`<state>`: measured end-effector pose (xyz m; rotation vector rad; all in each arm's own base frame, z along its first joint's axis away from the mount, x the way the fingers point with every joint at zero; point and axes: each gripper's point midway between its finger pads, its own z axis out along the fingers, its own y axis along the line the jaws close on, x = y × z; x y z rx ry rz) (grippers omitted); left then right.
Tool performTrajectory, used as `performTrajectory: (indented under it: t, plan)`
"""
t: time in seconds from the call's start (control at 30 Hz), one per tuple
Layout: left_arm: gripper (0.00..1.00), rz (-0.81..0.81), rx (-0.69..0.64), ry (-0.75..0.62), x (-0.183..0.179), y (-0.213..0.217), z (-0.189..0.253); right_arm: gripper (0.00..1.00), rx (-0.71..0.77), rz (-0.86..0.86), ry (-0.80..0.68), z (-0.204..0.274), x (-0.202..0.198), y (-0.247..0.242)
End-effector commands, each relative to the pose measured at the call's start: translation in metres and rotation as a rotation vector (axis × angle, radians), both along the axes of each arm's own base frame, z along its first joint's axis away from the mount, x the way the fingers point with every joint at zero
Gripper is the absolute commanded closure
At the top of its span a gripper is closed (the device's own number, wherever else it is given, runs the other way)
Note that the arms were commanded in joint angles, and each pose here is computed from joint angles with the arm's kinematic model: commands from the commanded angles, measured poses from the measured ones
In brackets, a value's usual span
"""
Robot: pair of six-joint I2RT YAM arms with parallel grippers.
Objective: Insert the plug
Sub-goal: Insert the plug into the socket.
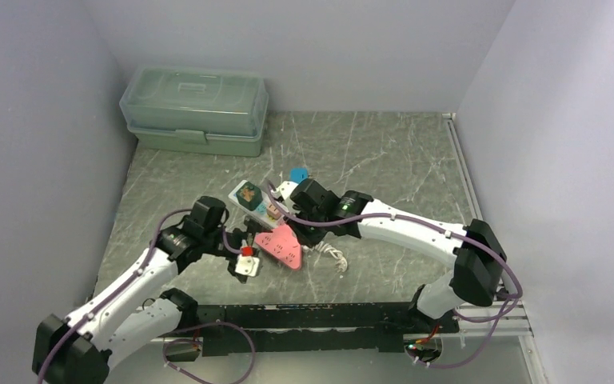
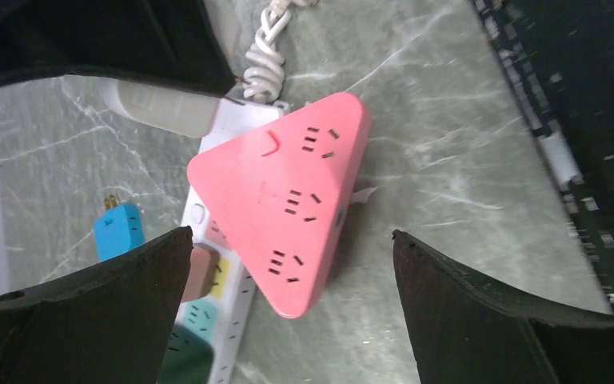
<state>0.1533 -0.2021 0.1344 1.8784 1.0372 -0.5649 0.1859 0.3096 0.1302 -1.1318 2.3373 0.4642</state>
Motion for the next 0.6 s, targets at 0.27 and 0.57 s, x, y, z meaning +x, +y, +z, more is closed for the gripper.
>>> performTrajectory:
  t: [0.27,0.57]
  plan:
    - [0.28,0.043,0.087,-0.324,0.048,-0.015,-0.029,1.00,0.084,0.004,-0.045,0.009,-0.004,0.026]
    - [0.48,0.035,0.109,-0.390,0.046,-0.007,-0.055,1.00,0.092,-0.002,-0.083,-0.006,-0.005,0.027]
